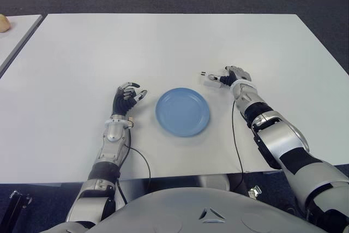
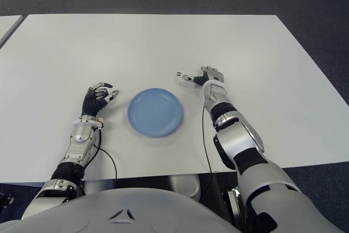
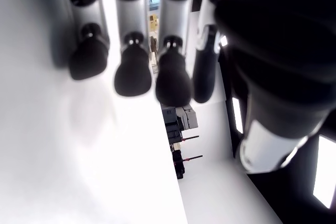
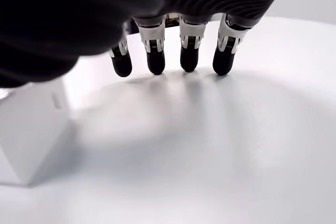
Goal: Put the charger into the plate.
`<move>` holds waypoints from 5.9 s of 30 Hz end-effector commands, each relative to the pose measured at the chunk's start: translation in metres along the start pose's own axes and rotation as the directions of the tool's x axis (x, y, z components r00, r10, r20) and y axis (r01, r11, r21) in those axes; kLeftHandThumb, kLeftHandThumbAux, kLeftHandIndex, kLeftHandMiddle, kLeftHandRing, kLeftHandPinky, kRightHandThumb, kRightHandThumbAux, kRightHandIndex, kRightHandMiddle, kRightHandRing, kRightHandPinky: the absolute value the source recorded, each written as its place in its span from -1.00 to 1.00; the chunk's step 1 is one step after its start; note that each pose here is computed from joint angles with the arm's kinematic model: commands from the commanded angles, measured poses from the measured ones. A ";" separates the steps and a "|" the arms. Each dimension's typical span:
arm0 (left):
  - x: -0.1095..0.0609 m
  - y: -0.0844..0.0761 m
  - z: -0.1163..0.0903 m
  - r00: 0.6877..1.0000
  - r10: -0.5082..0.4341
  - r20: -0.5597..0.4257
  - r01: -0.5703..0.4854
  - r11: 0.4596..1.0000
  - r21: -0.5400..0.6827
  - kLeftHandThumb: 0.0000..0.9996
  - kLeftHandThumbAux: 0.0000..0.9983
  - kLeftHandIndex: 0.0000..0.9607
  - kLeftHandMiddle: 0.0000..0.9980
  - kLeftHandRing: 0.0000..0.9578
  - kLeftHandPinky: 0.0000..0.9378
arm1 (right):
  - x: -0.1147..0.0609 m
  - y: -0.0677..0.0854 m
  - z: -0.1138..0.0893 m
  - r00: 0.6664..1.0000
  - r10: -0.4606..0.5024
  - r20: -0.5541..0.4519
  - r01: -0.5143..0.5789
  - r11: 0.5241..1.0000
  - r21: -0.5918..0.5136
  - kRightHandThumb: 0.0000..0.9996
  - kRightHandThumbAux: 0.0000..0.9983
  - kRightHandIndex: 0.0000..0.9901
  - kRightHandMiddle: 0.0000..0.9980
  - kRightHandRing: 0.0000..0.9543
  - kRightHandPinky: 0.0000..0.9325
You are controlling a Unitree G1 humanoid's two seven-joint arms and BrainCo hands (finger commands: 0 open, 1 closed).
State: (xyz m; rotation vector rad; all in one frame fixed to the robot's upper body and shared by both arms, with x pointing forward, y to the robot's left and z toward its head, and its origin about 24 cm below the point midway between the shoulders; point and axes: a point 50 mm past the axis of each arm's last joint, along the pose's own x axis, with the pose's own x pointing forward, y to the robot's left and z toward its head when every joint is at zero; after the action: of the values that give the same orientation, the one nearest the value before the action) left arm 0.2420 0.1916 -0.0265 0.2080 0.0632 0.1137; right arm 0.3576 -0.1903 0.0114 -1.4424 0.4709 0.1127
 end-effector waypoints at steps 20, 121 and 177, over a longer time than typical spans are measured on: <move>-0.004 -0.001 -0.003 1.000 0.003 -0.007 -0.003 1.000 -0.004 0.41 0.44 -0.09 0.56 0.63 0.67 | -0.012 0.028 -0.002 0.999 0.039 -0.024 -0.042 0.986 -0.161 0.12 -0.61 -1.00 -1.00 -1.00 -1.00; -0.009 0.008 0.001 0.999 0.033 0.009 -0.033 0.999 0.005 0.41 0.44 -0.09 0.55 0.58 0.58 | -0.017 0.024 -0.017 0.930 0.031 0.366 -0.058 0.996 0.063 0.18 -0.61 -1.00 -1.00 -1.00 -1.00; -0.008 0.004 0.002 0.999 0.051 0.003 -0.051 0.999 0.001 0.41 0.45 -0.09 0.57 0.62 0.63 | -0.092 0.066 0.023 0.918 -0.204 0.341 0.041 0.902 0.430 0.15 -0.45 -1.00 -1.00 -1.00 -1.00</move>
State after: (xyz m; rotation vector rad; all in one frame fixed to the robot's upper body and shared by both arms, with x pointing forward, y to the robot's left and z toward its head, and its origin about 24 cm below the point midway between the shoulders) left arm 0.2355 0.1933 -0.0189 0.2020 0.0263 0.1530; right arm 0.2661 -0.1443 -0.0076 -1.1087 -0.0157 0.2235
